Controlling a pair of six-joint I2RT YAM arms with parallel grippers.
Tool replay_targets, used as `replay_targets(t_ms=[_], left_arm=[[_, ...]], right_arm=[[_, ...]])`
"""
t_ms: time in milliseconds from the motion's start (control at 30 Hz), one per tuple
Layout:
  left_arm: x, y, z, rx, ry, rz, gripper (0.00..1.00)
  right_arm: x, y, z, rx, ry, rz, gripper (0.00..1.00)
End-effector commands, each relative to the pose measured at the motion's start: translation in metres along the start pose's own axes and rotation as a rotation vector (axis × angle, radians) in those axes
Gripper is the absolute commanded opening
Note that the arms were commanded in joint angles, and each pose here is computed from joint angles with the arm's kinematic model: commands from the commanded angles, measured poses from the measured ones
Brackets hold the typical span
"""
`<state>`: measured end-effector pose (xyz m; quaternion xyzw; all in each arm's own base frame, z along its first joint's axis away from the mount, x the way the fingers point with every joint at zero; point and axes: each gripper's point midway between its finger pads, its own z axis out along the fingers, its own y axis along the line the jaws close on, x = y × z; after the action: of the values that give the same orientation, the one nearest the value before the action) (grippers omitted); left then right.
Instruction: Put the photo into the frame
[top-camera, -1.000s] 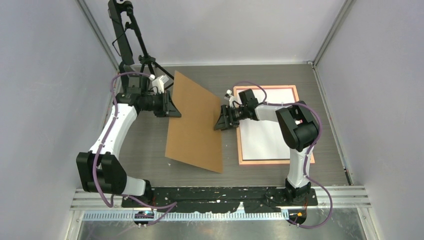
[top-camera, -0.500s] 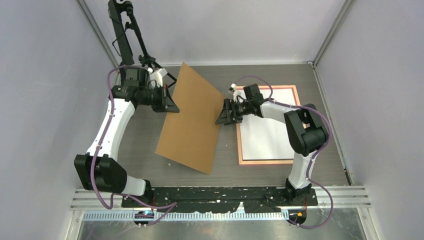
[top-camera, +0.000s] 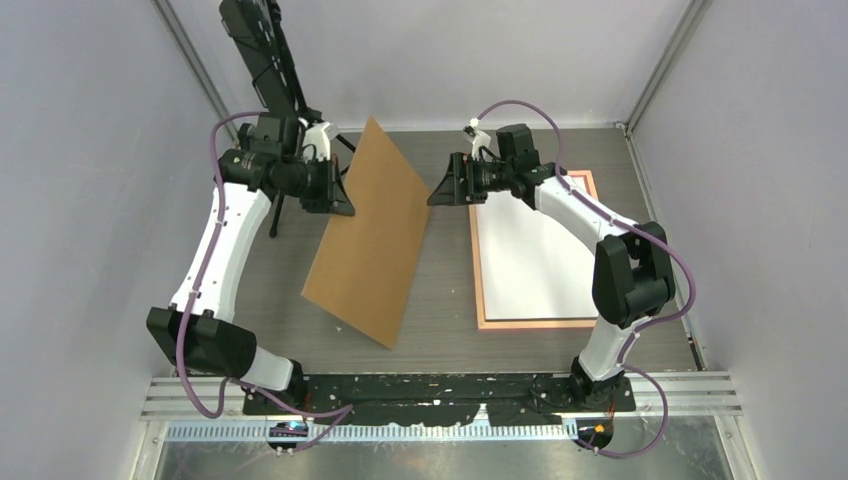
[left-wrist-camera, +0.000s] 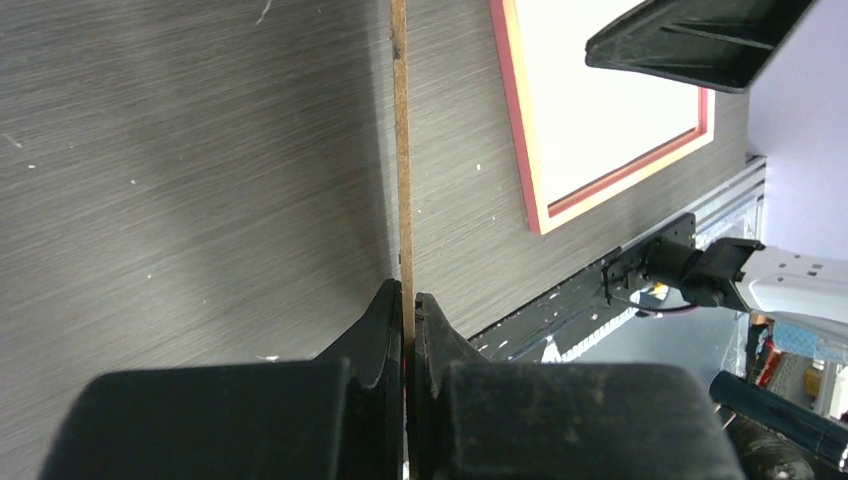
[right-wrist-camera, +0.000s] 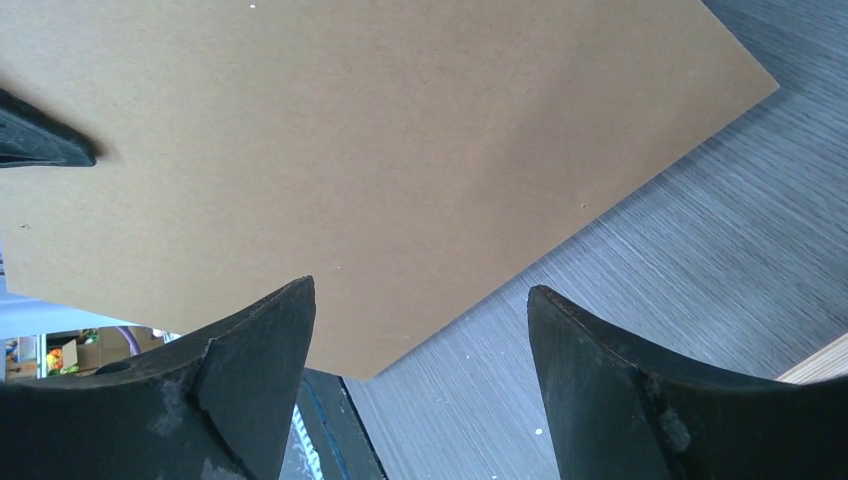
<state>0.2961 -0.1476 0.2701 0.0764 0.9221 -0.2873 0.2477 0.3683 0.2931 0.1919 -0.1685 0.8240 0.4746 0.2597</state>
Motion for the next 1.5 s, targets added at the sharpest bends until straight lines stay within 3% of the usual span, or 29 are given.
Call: replay_targets(t_ms=[0, 433, 833, 1133, 1467], left_arm=[[-0.026, -0.012, -0.006, -0.023, -0.066, 0.036, 0.00], [-0.010, -0.018, 0.003, -0.030, -0.089, 0.034, 0.00], [0.017, -0.009, -0.010, -0.115, -0.227, 0.152, 0.00], [-0.008, -0.009, -0.018, -0.224, -0.274, 0.264, 0.00], [-0.042, -0.030, -0.008, -0.264, -0.242, 0.344, 0.00]], right_arm=[[-0.016, 0.020, -0.013, -0.008, -0.019, -0.020, 0.83], [0.003, 0.010, -0.006, -0.031, 0.029, -0.002, 0.81], [0.004, 0.002, -0.004, -0.007, 0.035, -0.020, 0.80], [-0.001, 0.008, -0.004, -0.038, 0.027, -0.025, 0.80], [-0.020, 0.035, -0.009, -0.166, -0.013, 0.033, 0.82]])
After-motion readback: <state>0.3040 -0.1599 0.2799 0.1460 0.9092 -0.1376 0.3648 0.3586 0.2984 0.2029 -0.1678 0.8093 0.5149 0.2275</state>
